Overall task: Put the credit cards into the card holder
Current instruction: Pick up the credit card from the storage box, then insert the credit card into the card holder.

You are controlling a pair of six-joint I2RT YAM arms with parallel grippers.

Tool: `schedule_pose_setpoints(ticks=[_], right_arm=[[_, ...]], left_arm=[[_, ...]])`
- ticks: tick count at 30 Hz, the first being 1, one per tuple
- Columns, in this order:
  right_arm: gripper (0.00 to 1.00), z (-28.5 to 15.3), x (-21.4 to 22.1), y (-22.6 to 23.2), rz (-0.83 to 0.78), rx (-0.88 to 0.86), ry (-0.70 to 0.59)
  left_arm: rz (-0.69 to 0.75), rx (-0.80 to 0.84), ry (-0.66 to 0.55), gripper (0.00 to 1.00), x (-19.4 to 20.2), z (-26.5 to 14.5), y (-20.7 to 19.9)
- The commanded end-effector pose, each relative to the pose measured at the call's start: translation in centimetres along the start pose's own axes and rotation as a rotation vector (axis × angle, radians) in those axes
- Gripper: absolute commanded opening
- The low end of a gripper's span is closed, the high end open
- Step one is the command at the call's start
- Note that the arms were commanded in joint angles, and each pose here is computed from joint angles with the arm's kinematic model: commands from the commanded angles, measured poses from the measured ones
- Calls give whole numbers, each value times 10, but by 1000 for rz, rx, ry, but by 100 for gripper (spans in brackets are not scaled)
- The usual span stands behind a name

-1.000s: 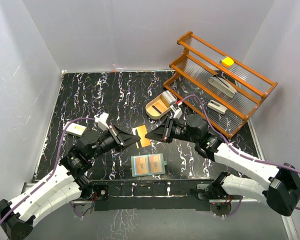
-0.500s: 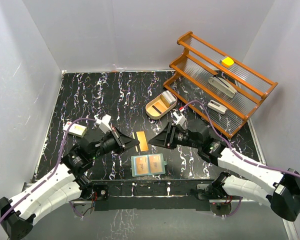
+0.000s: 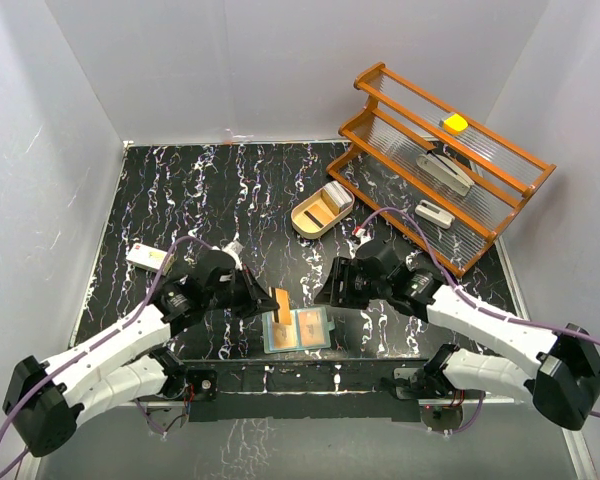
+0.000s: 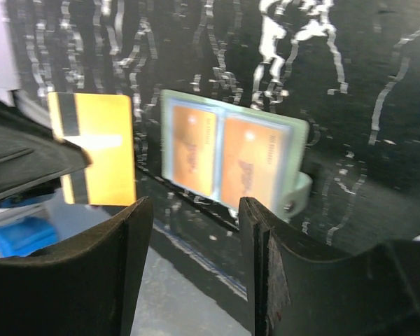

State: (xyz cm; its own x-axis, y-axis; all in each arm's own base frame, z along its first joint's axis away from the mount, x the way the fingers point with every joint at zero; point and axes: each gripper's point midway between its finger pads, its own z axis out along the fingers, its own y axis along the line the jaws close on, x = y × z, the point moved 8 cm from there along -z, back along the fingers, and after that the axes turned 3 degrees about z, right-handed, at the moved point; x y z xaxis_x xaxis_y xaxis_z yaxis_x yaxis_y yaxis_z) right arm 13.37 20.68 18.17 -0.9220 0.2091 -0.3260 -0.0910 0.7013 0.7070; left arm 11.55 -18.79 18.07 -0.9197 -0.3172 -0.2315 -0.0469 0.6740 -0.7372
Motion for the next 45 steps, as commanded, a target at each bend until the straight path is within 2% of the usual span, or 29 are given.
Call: schedule_pose_setpoints(ticks=[1,5,10,17,23,31,40,45], right_arm=[[52,-3,-8,-8,-111,147,-28],[62,4,-10,-16,-173,212,-16],[61,20,-6,-21,-216,209,45],[53,38,1,-27,-273,270,108],[42,46,8,-34,-284,303,131],[34,50,20,-42,-283,334,144],[17,51,24,-45,-288,349,133],[14,50,26,-46,-280,349,125]], left_arm=[[5,-7,54,0,4,4,1],[-50,48,90,0,11,21,11],[-80,58,120,0,18,33,23],[-89,84,137,0,22,40,28],[-100,82,146,0,27,45,39],[-33,133,160,0,27,50,37],[-18,116,178,0,32,54,47],[-29,109,186,0,36,55,54]])
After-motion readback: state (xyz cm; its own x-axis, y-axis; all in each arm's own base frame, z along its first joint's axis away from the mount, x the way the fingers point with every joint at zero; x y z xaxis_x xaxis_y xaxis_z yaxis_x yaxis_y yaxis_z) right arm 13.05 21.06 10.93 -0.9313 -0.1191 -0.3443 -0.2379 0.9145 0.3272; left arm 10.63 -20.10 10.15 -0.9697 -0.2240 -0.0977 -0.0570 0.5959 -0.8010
